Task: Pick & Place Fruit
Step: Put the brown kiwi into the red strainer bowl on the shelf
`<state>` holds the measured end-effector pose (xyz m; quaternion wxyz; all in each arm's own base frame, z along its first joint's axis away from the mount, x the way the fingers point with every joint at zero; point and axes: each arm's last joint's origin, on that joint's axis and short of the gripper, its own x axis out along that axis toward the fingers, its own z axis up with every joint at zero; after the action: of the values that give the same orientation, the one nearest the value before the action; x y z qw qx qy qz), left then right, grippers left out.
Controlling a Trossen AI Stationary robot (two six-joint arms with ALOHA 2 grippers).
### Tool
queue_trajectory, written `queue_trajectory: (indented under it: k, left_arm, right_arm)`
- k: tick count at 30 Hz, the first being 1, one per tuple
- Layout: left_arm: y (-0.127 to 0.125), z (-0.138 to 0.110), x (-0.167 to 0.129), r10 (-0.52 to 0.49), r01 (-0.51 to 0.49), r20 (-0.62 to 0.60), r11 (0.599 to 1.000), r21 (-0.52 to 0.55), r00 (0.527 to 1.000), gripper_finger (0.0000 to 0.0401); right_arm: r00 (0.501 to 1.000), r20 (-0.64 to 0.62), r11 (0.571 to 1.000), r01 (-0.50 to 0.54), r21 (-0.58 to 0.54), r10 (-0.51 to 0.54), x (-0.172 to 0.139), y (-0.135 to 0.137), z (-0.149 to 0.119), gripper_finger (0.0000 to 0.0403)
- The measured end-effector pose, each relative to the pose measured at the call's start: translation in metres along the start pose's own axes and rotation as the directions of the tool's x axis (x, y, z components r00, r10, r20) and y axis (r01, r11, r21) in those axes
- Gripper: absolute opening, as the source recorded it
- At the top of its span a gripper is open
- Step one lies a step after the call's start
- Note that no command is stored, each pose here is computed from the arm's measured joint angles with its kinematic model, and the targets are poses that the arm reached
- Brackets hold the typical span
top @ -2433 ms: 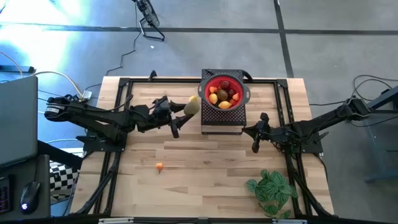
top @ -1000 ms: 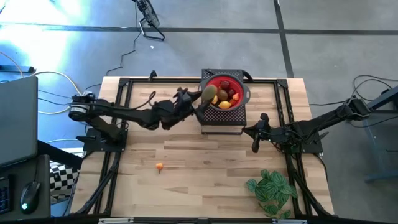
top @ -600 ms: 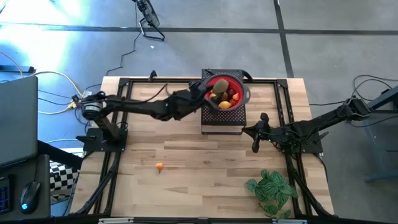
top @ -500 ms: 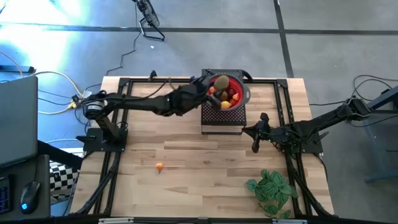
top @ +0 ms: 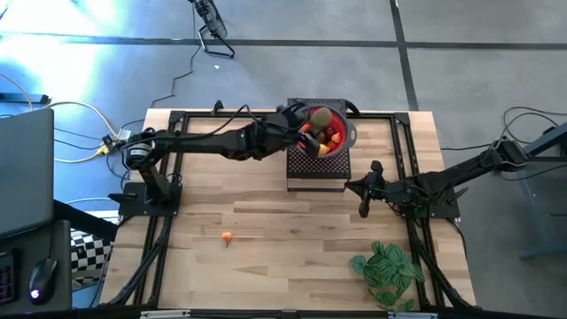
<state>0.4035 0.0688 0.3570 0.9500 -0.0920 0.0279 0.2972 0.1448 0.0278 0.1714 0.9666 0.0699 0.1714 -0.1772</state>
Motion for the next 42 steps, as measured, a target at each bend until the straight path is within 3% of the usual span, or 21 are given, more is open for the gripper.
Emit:
queue_trajectory:
  k: [6, 17, 27, 32, 36, 42]
  left_arm:
    - [-0.002, -0.007, 0.006, -0.011, 0.011, -0.008, 1.000, -0.014, 1.000, 0.0225]
    - [-0.017, -0.031, 0.043, -0.083, 0.084, 0.030, 0.996, -0.037, 0.996, 0.0225]
    - [-0.021, -0.024, 0.049, -0.027, 0.029, -0.065, 0.999, 0.028, 0.998, 0.0225]
    - [-0.020, -0.029, 0.051, -0.005, 0.009, -0.092, 0.999, 0.044, 0.996, 0.0225]
    - [-0.018, -0.038, 0.055, 0.068, -0.061, -0.104, 0.996, 0.067, 0.992, 0.0225]
    - [-0.018, -0.040, 0.057, 0.074, -0.067, -0.105, 0.995, 0.069, 0.992, 0.0225]
  right_arm:
    - [1.000, 0.000, 1.000, 0.000, 0.000, 0.000, 0.000, 0.000, 0.000, 0.0002]
    - [1.000, -0.014, 1.000, 0.005, -0.010, -0.005, 0.000, -0.001, -0.002, 0.0002]
    - [1.000, -0.025, 1.000, 0.009, 0.011, -0.009, 0.000, -0.001, -0.003, 0.0002]
    - [1.000, -0.026, 1.000, 0.010, 0.011, -0.010, 0.000, -0.001, -0.003, 0.0002]
    - [0.999, -0.030, 1.000, 0.011, 0.008, -0.011, 0.000, -0.001, -0.003, 0.0002]
    - [0.999, -0.035, 1.000, 0.013, 0.004, -0.013, 0.000, -0.001, -0.004, 0.0002]
